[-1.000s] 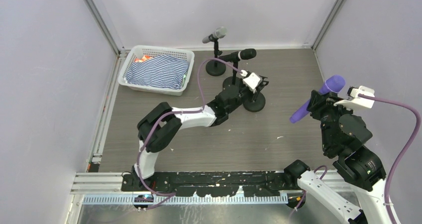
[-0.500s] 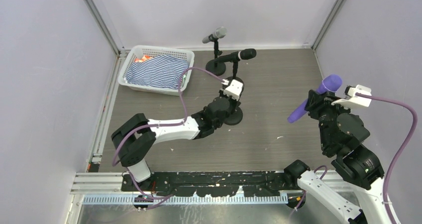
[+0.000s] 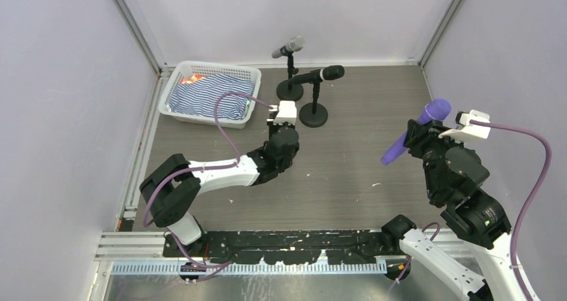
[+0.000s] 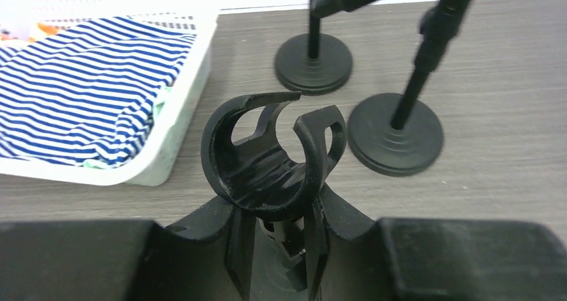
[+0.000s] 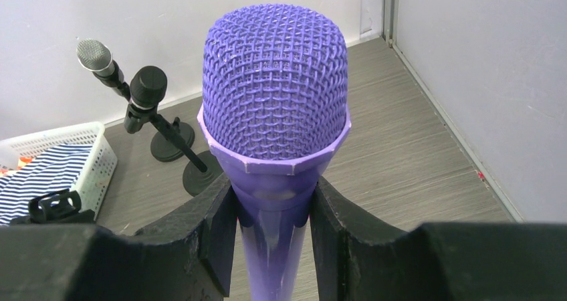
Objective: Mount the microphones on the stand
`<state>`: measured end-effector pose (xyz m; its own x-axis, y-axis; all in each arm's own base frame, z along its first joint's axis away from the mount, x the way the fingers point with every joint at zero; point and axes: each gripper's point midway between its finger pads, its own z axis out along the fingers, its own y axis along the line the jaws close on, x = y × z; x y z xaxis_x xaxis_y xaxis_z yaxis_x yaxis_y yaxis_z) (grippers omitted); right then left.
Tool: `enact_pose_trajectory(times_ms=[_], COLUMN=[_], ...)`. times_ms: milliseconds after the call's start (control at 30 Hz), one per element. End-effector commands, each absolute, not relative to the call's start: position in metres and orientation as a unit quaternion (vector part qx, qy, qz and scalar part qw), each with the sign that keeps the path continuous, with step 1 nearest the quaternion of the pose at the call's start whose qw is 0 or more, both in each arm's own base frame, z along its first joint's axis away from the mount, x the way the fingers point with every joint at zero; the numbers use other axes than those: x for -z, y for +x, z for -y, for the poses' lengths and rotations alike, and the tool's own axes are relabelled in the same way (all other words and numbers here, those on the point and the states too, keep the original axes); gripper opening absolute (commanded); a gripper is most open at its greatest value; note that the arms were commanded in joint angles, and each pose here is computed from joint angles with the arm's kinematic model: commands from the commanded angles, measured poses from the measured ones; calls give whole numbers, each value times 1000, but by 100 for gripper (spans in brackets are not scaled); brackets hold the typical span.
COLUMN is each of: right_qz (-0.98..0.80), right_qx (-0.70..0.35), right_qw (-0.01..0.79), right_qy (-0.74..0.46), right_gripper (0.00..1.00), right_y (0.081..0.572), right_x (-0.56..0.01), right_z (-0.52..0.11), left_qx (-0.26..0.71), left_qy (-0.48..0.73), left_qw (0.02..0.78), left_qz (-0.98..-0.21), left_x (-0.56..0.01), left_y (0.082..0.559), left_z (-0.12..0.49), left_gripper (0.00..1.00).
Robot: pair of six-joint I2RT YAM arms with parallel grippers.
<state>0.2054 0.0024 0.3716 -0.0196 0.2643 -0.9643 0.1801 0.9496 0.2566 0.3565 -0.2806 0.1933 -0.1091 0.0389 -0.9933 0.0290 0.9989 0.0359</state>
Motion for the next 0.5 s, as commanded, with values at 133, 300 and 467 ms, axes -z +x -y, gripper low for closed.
enact_pose_trajectory(times_ms=[133,300,467], right_qz=[-702,-704,-707], right_qx=[-47,-48,-52], right_qw=[691,690,688], right_qy=[166,164,158], right_gripper=[4,4,4], right_y=[208,209,213], right_x=[-382,-380,-378], right_z=[-5,-7,-12], left_qx=[-36,35,112], left_qy=[36,77,117], left_qw=[653,654,668], left_qz=[-756,-752,-726], left_x=[-188,-187,-195], left_y=[363,349,322], left_z=[259,272,271], left_gripper=[59,95,100])
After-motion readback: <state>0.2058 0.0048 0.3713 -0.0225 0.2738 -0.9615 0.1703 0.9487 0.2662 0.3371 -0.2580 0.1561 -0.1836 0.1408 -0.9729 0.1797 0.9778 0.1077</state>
